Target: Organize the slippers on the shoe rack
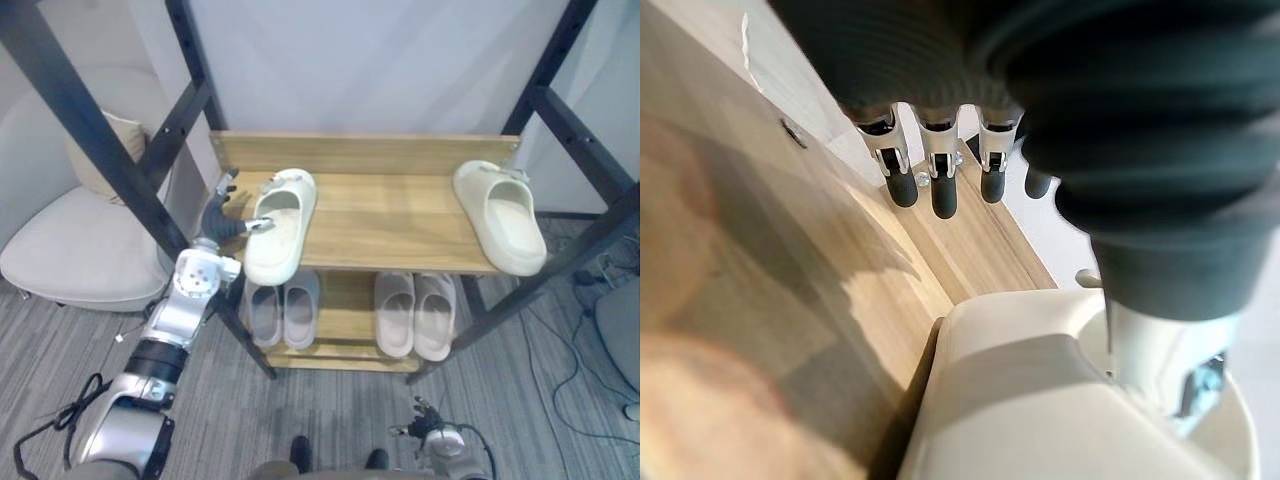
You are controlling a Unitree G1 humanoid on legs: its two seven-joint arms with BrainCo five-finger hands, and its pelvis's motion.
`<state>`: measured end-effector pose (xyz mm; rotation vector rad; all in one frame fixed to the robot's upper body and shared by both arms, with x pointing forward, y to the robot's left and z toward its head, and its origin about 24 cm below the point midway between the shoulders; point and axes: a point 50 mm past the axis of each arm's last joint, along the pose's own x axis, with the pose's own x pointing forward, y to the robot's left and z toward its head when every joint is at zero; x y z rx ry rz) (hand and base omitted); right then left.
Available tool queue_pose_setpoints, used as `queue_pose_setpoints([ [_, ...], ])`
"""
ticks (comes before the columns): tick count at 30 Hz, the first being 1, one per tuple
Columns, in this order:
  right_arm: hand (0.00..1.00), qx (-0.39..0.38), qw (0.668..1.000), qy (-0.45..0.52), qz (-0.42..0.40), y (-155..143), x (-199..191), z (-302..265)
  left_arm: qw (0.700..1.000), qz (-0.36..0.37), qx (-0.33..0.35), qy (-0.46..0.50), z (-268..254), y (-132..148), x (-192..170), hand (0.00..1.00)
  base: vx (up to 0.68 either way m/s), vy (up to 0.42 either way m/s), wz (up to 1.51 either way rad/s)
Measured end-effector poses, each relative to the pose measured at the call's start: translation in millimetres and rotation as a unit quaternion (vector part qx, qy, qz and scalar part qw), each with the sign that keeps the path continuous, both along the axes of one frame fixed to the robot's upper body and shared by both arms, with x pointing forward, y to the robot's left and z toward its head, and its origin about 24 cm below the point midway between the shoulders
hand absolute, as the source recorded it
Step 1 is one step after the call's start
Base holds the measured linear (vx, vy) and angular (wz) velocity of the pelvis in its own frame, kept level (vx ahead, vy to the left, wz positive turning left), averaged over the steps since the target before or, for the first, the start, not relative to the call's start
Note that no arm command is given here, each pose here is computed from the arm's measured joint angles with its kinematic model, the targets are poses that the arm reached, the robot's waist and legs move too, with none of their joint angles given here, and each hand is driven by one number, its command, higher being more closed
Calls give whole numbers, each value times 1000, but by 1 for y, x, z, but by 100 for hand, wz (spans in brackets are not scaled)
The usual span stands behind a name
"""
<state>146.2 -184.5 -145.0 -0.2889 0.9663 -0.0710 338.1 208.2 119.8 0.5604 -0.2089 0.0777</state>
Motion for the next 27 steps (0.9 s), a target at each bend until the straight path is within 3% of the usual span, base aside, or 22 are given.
queue_pose_setpoints([
  [2,0,0,1000,0,0,0,0,0,1000,2,2,-1,1,1,1,0,1,15,-13],
  [3,0,1,1000,1,0,0,-1,0,1000,5,6,0,1,2,1,100,2,15,-11],
  [16,0,3,1000,17,-6,3,-14,-5,999,39,2,-1,4,7,10,100,1,2,-1],
  [27,0,15,1000,20,-8,12,-16,-7,997,45,-66,-7,4,1,11,100,11,3,-1],
])
